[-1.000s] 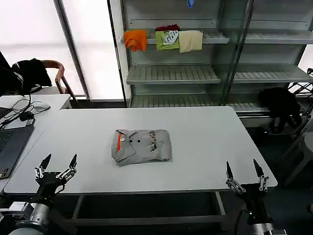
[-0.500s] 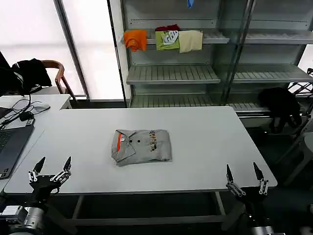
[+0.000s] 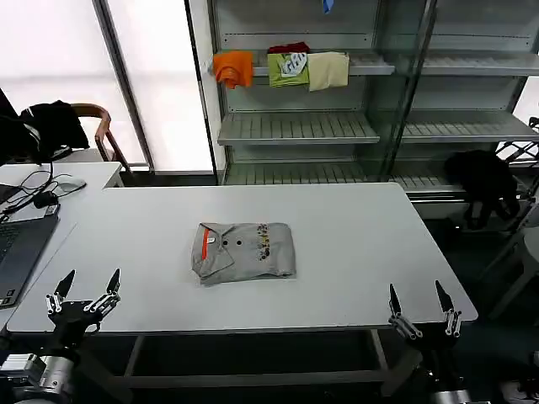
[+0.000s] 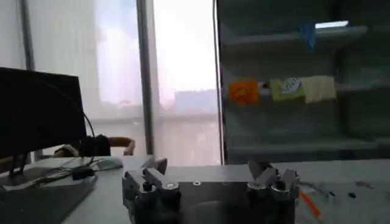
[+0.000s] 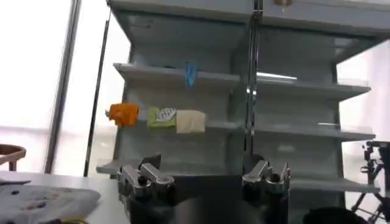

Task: Fold and organize the clothes.

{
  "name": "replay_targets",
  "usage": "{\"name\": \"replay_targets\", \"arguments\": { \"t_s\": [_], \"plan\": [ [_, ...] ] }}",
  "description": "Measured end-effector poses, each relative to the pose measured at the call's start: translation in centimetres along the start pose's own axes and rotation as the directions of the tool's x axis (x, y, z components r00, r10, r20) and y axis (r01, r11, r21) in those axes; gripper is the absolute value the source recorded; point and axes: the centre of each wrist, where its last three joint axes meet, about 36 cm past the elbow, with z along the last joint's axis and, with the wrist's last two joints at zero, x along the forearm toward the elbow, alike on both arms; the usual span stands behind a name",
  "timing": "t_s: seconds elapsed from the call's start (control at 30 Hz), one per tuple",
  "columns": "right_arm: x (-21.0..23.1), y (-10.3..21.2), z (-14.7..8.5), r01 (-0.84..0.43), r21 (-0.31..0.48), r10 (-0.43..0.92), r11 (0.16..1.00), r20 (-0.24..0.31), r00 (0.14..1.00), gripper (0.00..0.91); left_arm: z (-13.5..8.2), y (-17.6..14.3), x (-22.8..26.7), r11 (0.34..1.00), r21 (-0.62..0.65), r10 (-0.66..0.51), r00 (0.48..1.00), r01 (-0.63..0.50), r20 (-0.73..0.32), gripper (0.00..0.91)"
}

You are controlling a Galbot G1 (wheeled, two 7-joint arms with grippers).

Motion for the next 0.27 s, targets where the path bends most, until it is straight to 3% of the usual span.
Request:
{"name": "replay_targets", "arguments": {
  "t_s": [0.27],
  "plan": [
    [0.06, -0.06, 0.08, -0.003, 0.0, 0.003, 1.0, -0.002, 1.0, 0.907, 0.06, 0.08, -0.03, 1.0, -0.002, 0.0, 1.0, 0.0, 0.0, 0.907]
  ]
}}
